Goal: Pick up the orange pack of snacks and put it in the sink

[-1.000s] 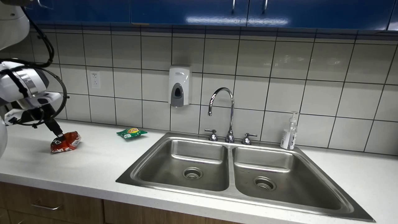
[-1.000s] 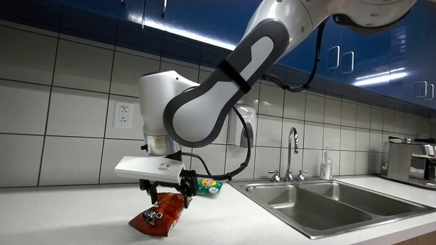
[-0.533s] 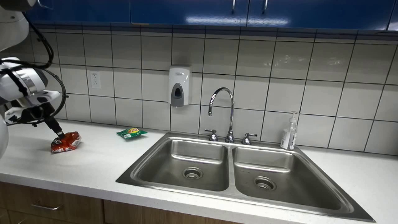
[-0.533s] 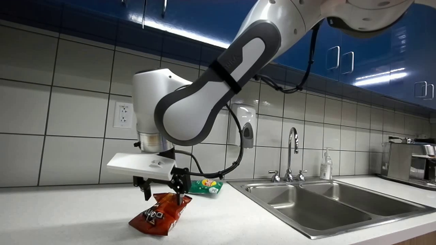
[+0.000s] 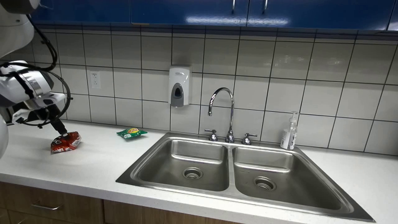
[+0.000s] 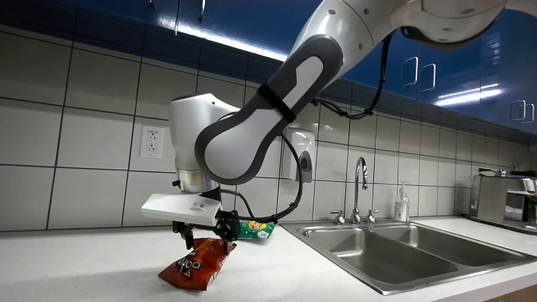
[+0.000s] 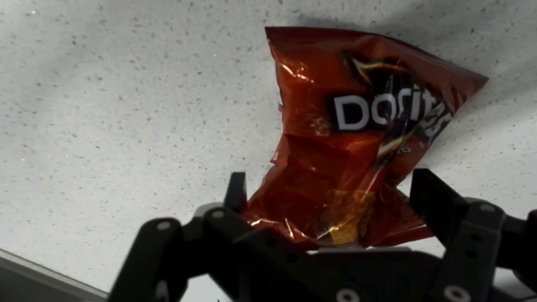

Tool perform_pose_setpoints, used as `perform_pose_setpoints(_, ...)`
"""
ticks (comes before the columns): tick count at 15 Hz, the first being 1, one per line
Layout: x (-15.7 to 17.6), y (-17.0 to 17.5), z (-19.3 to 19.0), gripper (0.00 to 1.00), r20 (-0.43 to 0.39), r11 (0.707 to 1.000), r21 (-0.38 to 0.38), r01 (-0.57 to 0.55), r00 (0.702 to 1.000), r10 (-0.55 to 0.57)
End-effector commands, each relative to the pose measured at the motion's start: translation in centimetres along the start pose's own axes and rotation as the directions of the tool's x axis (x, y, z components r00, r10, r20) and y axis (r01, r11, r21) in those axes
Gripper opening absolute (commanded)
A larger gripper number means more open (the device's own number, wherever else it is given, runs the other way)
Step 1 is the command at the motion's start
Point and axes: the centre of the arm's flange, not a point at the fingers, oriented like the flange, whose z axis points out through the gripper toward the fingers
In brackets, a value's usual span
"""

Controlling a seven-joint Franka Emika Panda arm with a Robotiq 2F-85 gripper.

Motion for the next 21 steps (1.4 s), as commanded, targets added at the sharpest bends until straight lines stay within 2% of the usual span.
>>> perform_pose_setpoints(1,0.4,-0.7,-0.1,0.74,-0.001,1.0,-0.016,-0.012,1.0,0.012)
perform_pose_setpoints(3,0.4,-0.8,0.0,0.69,-0.004,1.0,-0.02,-0.008,1.0,0.008)
perform_pose_setpoints(11,0.6,-0.8,0.4,0.06,-0.001,0.999,-0.035,-0.005,1.0,0.005)
perform_pose_setpoints(12,0.6,-0.8,0.5,0.01,0.0,0.999,-0.038,-0.004,1.0,0.004)
perform_pose_setpoints(18,0.8,-0.9,0.4,0.0,0.001,0.999,-0.039,-0.006,1.0,0.006)
perform_pose_setpoints(21,1.2,-0.6,-0.9,0.0,-0.011,1.0,-0.017,-0.012,1.0,0.012)
